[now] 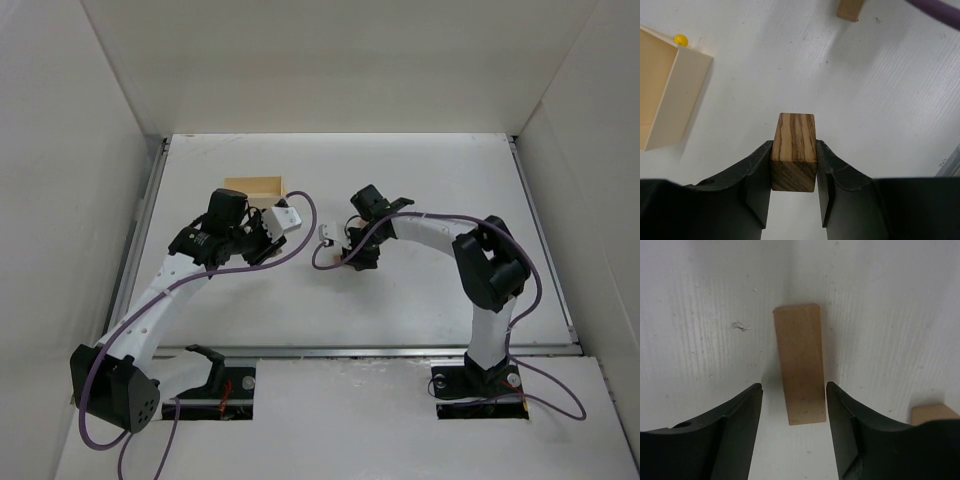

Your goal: Build the wood block tower

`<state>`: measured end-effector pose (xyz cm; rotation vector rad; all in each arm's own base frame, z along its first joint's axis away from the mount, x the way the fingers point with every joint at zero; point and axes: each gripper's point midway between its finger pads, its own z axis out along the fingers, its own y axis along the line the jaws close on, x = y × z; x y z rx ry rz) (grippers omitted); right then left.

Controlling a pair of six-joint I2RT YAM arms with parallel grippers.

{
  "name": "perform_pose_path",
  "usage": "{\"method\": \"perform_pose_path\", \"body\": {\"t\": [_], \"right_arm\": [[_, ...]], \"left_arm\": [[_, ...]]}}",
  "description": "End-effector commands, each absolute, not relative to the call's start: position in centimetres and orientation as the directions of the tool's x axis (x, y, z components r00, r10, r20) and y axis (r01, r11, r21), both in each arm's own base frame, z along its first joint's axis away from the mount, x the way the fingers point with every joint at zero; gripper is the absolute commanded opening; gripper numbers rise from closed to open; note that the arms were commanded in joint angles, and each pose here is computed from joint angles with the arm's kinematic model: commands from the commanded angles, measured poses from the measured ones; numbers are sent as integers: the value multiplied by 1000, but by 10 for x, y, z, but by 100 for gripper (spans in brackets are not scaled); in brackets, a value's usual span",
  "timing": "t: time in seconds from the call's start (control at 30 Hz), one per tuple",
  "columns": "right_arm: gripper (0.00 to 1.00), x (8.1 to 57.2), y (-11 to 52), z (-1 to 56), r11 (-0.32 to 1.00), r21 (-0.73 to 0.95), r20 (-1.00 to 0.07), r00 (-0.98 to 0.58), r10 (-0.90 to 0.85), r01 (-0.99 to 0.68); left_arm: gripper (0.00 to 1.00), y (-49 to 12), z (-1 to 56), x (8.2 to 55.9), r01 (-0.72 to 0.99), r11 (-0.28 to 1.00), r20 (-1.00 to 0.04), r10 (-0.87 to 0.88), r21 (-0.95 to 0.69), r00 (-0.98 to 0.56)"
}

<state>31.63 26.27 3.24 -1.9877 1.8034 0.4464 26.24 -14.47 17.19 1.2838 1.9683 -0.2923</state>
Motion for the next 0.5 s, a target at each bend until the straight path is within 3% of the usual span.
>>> {"method": "perform_pose_path", "body": {"t": [0.0, 0.13, 0.23, 0.47], "right_arm": [[59, 339, 272, 43, 30, -150, -492, 48, -869, -988], [55, 340, 275, 39, 62, -149, -488, 19, -873, -987], [42, 344, 278, 37, 116, -140, -500, -31, -865, -983], [39, 338, 275, 30, 145, -113, -497, -71, -865, -983]], "left_arm": [[0, -149, 182, 267, 853, 476, -727, 661, 214, -186], [0, -151, 186, 268, 855, 472, -734, 656, 215, -177], [0, -151, 186, 268, 855, 472, -734, 656, 215, -177], [0, -151, 186, 268, 855, 472, -734, 656, 215, -177]]}}
